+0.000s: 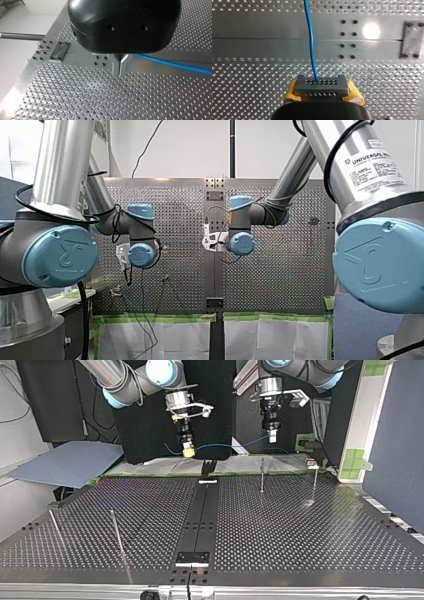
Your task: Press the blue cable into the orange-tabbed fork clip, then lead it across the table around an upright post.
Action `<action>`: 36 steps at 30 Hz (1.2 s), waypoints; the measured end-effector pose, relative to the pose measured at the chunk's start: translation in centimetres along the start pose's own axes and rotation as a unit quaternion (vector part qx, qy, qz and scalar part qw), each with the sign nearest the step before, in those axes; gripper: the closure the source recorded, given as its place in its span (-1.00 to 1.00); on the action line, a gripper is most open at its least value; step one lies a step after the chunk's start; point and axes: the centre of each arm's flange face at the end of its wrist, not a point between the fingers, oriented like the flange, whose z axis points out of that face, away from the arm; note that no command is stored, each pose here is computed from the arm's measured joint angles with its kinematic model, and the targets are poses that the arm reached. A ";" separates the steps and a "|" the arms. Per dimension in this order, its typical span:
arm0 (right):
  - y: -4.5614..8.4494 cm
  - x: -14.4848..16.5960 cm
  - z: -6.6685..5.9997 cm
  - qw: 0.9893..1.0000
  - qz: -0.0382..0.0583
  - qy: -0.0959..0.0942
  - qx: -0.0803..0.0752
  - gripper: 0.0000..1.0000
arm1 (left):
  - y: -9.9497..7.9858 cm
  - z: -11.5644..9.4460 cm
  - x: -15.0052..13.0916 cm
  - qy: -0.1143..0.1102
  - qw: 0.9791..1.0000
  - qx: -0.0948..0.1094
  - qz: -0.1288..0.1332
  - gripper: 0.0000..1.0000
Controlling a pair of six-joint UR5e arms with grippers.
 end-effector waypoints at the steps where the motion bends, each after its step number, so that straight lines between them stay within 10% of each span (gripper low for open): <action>1: 0.0 -0.3 0.2 1.000 0.001 0.000 0.001 1.00 | 0.2 0.3 0.3 0.000 1.000 0.000 0.001 1.00; 18: -1.7 -4.5 5.2 0.999 0.005 0.000 0.037 1.00 | 4.7 5.4 4.8 0.021 0.999 -0.025 0.030 1.00; 36: -2.1 -13.5 5.9 0.997 0.001 -0.058 0.049 1.00 | 7.2 8.2 10.2 0.069 0.996 -0.040 0.044 1.00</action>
